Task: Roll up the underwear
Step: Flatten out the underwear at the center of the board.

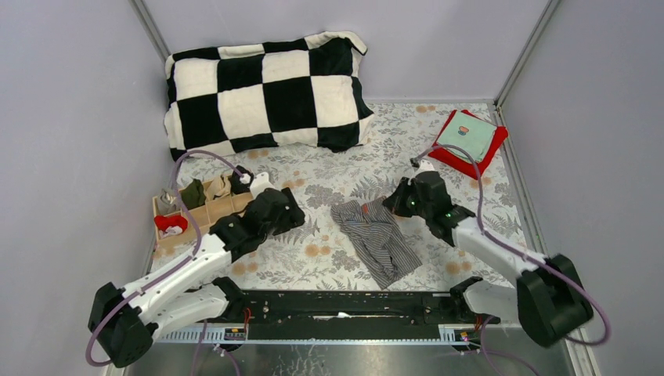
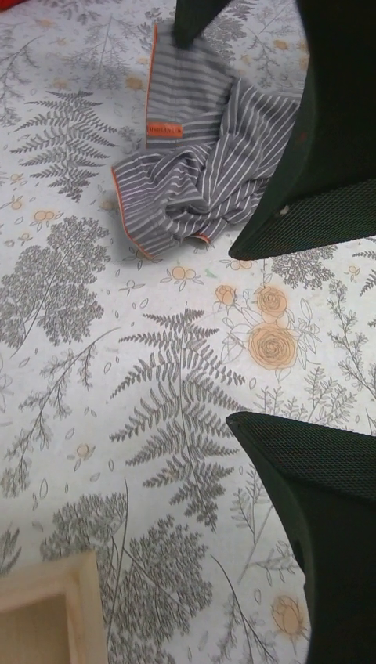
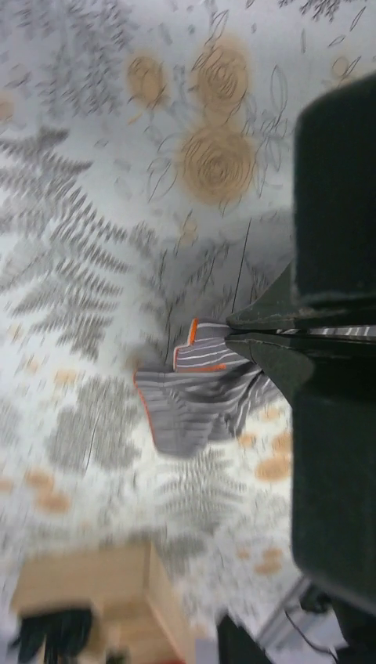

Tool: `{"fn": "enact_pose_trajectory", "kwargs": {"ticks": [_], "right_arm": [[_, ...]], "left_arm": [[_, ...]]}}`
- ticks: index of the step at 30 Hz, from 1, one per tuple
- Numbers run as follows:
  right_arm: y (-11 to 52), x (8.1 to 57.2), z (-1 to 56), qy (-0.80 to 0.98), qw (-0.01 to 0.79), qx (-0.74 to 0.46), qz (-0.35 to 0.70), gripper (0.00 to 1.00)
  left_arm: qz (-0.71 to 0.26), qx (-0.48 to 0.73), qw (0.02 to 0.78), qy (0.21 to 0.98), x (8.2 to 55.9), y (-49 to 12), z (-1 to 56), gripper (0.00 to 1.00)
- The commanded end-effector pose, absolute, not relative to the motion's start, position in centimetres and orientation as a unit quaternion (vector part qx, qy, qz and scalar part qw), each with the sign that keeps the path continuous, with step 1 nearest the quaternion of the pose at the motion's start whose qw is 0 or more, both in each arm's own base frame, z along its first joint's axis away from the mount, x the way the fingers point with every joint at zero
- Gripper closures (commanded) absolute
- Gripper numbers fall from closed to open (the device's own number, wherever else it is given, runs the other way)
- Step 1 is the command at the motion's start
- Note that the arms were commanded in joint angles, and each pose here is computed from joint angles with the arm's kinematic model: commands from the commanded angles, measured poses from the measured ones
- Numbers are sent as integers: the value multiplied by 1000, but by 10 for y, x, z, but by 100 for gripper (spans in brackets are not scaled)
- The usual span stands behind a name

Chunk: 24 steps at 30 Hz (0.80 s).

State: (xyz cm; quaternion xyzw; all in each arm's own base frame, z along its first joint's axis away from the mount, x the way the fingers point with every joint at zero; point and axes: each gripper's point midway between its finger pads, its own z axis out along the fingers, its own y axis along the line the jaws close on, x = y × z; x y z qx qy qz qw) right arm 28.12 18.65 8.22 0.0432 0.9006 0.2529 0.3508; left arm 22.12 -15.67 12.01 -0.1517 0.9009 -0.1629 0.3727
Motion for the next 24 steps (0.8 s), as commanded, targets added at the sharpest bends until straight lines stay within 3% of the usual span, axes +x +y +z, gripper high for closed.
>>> {"fn": "enact_pose_trajectory", "kwargs": {"ticks": [1,5,14,24], "right_arm": [[213,278,159,816,448,-25,364,100],[225,257,198,775,465,-81,420,100],[241,224,220,747,429,-139,488,100],[119,271,162,860,474,108,159,100]], "left_arm": [[-219,-117,385,889,240,-191,140,24],[-229,-107,386,887,247,-202,144,24],[-262,-94,380,882,248,-217,147,25],[-250,-88,383,885,254,-218,132,23]]}}
